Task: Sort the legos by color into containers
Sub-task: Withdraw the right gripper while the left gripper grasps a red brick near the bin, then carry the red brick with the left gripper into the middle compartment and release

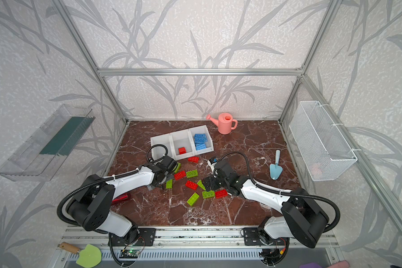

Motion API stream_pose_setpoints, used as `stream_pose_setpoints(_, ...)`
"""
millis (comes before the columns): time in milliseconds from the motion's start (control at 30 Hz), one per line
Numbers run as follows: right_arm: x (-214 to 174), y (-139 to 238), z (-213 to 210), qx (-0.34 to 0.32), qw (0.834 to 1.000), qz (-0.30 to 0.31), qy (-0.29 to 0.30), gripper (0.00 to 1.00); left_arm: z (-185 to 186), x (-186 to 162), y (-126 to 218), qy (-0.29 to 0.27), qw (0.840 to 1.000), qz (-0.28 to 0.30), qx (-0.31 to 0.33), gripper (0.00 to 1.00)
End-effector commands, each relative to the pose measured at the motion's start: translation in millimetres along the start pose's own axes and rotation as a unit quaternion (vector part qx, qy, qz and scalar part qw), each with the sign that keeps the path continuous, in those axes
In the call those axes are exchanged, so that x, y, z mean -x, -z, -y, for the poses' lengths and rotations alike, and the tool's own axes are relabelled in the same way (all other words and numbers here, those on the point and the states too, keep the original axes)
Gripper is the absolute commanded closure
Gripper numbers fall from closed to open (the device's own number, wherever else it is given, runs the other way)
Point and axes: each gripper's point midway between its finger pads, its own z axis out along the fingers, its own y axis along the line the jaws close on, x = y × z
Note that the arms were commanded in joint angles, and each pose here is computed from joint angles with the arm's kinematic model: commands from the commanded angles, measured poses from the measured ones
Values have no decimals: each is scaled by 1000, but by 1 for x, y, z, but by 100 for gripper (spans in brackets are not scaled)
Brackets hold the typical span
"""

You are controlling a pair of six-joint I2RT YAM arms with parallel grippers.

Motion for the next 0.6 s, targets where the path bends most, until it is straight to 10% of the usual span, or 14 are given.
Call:
stream_pose_setpoints(0, 2, -2, -2, 5, 1000, 5, 1, 7, -6, -5, -8, 17, 1000, -5, 13, 8)
stream_pose_setpoints(567, -2, -8, -3, 9, 1000, -5, -5, 7, -16, -3, 1, 26, 1000, 1, 11, 40)
